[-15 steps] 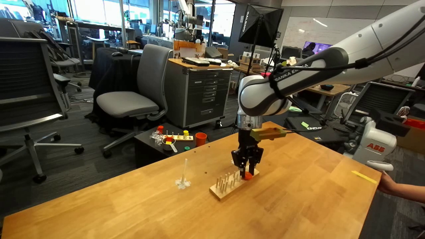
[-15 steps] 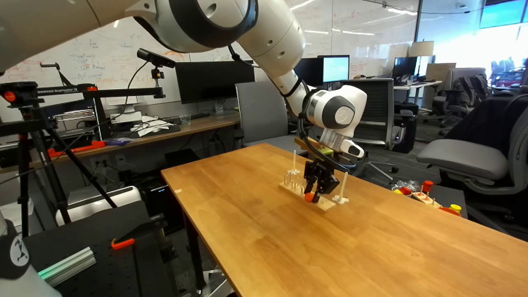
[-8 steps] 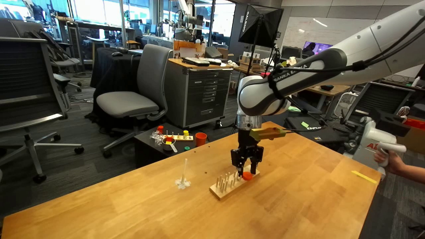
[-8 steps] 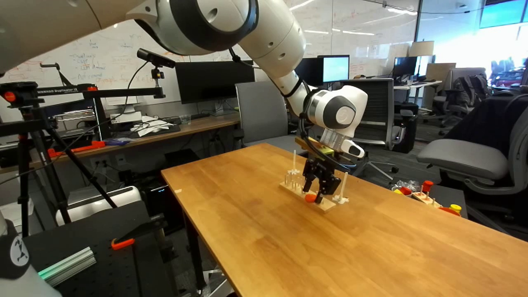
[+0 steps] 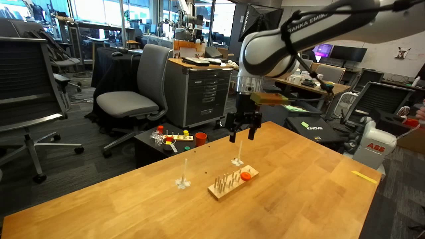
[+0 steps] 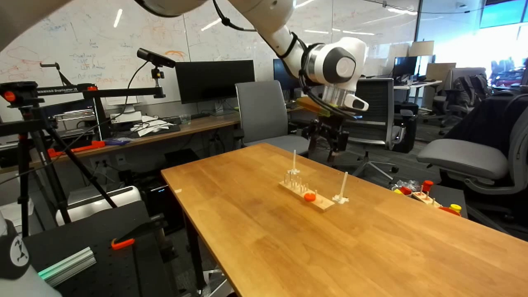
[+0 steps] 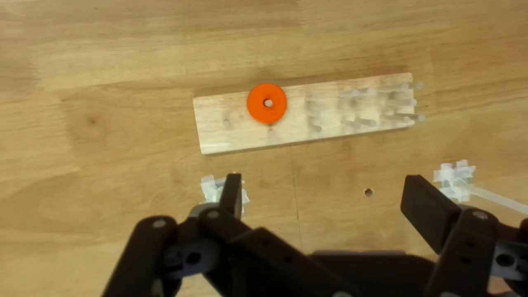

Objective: Stick the orange disk into the wooden rack

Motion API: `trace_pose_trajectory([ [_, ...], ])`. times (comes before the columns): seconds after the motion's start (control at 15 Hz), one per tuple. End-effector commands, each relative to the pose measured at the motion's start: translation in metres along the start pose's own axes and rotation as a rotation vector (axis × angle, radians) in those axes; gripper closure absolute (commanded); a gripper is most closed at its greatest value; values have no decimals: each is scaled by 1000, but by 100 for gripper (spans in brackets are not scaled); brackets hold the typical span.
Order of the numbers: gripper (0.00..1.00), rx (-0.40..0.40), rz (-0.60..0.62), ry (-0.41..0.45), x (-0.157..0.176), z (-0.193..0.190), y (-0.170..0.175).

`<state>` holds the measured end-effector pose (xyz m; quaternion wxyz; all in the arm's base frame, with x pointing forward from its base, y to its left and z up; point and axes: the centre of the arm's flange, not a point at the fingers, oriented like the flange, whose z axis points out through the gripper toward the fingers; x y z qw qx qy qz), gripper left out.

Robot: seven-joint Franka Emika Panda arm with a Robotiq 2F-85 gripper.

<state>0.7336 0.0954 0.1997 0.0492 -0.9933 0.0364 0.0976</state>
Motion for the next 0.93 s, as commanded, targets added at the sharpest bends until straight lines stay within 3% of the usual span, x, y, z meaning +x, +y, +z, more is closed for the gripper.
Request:
trace_pose_trajectory([
  [0.0, 0, -43, -59, 29, -58, -73, -14],
  [0.4, 0, -90, -162, -8, -138, -158, -24],
  [0.67, 0, -68, -203, -66, -173, -194, -19],
  [0.73, 0, -77, -170, -39, -138, -181, -26],
  [0.87, 0, -79, -182, -50, -153, -193, -24],
])
